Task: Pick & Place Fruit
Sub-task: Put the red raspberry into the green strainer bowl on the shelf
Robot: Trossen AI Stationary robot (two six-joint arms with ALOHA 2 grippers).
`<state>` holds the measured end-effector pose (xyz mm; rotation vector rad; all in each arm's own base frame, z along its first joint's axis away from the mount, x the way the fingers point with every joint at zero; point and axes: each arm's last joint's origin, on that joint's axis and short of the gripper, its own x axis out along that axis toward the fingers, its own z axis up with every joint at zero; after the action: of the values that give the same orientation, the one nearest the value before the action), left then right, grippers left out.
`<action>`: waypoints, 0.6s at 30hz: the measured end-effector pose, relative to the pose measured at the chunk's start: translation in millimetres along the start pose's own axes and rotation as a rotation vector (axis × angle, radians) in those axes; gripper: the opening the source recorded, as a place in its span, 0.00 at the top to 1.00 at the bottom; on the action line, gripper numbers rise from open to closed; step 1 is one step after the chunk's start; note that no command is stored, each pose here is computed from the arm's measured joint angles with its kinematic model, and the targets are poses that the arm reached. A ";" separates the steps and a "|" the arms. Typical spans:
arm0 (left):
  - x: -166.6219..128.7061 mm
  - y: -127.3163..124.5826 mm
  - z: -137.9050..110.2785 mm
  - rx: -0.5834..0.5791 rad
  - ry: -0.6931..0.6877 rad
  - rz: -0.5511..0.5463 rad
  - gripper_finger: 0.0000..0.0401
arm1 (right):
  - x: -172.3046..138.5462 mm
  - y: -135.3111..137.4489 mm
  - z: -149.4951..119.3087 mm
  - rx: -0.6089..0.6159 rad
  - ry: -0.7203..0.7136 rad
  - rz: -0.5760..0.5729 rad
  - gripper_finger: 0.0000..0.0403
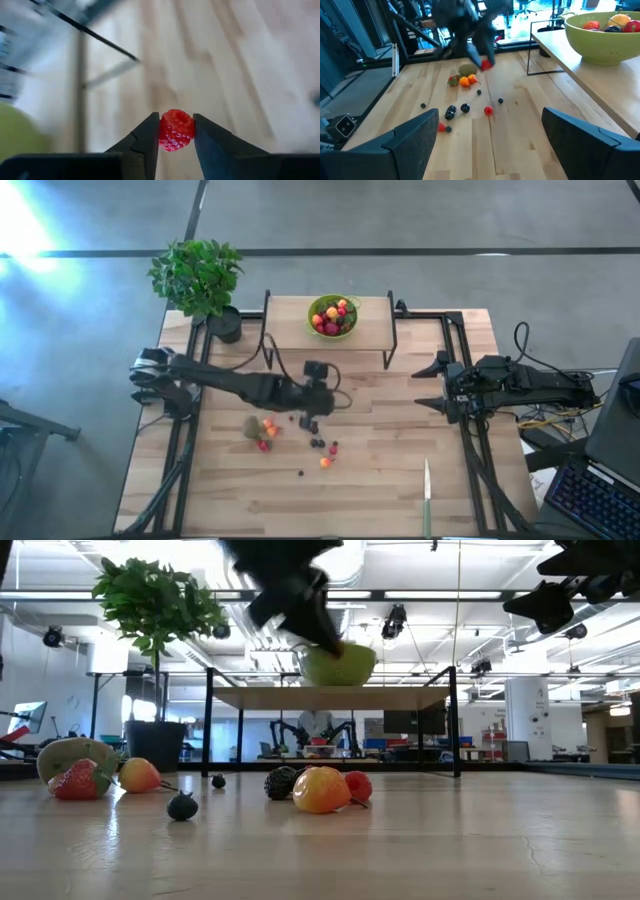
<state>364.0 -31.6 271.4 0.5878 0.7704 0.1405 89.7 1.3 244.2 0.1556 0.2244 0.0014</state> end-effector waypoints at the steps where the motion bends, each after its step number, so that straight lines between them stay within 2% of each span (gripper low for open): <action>1: -2.9 9.1 6.6 -0.009 -0.022 0.020 0.72 | 0.0 0.0 0.0 0.000 0.000 0.000 0.15; 6: -18.4 61.9 31.2 -0.095 -0.115 0.131 0.73 | 0.0 0.0 0.0 0.000 0.000 0.000 0.19; 9: -26.2 95.1 36.2 -0.172 -0.149 0.200 0.72 | 0.0 0.0 0.0 0.000 0.000 0.000 0.21; 13: -31.7 135.7 31.0 -0.292 -0.165 0.283 0.72 | 0.0 0.0 0.0 0.000 0.000 0.000 0.24; 18: -28.5 173.4 9.4 -0.416 -0.139 0.353 0.73 | 0.0 0.0 0.0 0.000 0.000 0.000 0.28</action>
<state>365.7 99.0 389.3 0.3266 0.4769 0.5653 89.7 1.4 244.2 0.1553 0.2245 0.0017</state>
